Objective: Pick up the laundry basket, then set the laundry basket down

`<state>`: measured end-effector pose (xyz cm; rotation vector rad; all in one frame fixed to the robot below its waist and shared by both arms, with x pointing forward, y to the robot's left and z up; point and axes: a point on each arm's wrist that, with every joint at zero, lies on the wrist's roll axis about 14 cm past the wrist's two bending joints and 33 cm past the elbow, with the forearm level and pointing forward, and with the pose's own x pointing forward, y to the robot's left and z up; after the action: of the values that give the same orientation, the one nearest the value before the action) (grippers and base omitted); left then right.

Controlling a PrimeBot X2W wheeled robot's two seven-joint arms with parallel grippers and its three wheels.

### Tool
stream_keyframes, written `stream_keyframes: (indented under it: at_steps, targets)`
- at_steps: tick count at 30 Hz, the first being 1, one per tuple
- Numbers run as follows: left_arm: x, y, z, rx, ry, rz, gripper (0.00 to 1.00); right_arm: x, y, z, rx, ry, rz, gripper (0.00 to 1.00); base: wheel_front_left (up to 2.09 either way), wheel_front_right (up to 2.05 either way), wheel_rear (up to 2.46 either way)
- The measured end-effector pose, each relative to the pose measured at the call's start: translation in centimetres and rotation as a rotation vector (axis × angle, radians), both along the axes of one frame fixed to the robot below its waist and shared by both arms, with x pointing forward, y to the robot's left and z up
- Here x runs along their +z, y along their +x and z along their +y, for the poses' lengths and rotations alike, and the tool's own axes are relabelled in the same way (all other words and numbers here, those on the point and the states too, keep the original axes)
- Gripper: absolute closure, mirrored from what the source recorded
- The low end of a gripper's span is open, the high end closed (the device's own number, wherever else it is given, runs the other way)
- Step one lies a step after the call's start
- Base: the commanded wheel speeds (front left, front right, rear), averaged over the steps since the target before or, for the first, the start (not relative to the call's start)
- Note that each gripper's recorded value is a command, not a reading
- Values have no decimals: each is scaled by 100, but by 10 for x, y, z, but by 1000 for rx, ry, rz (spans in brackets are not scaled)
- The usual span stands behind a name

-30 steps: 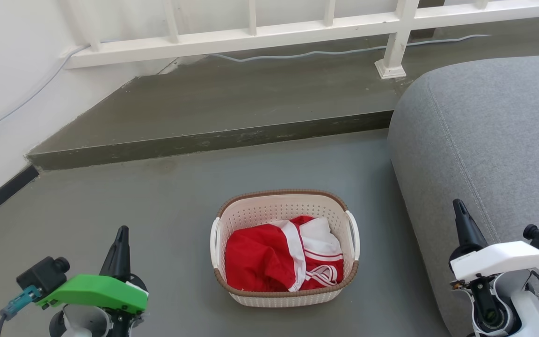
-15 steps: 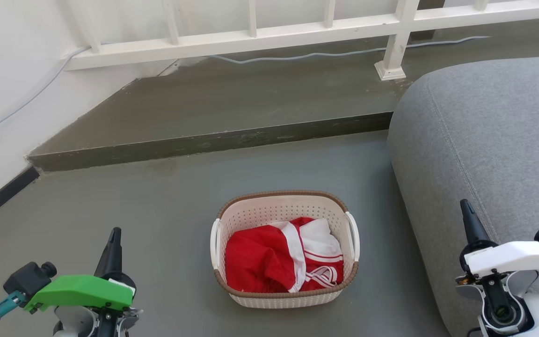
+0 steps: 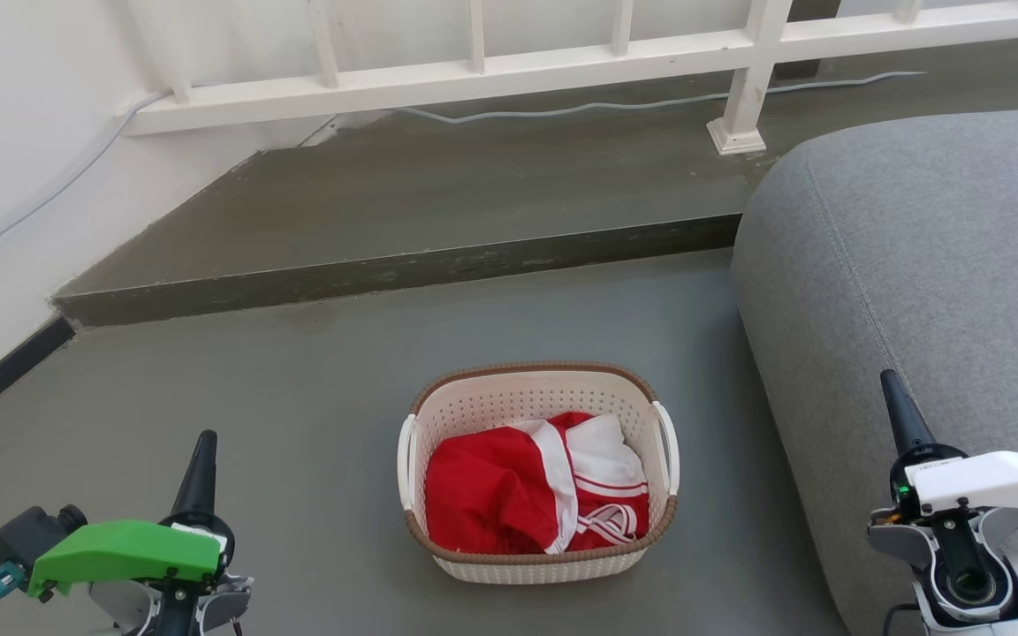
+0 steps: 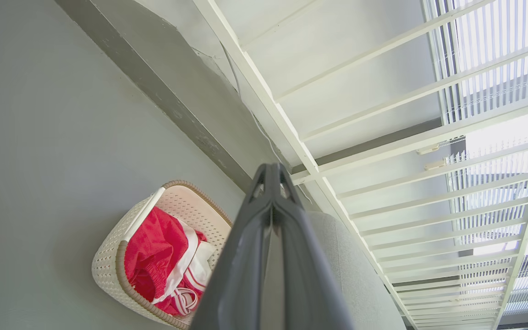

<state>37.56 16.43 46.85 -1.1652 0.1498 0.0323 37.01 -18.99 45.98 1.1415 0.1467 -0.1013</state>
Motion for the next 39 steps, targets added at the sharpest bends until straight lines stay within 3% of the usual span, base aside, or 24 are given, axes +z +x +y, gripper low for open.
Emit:
stream_keyframes:
  at_steps: [33,39]
  targets:
    - [8,0,21,69,-397,-21,100,12,2,-15,-84,422,-60,100,0,0,0]
    - [9,0,21,71,-407,-25,100,14,3,-16,-82,432,-67,100,0,0,0]
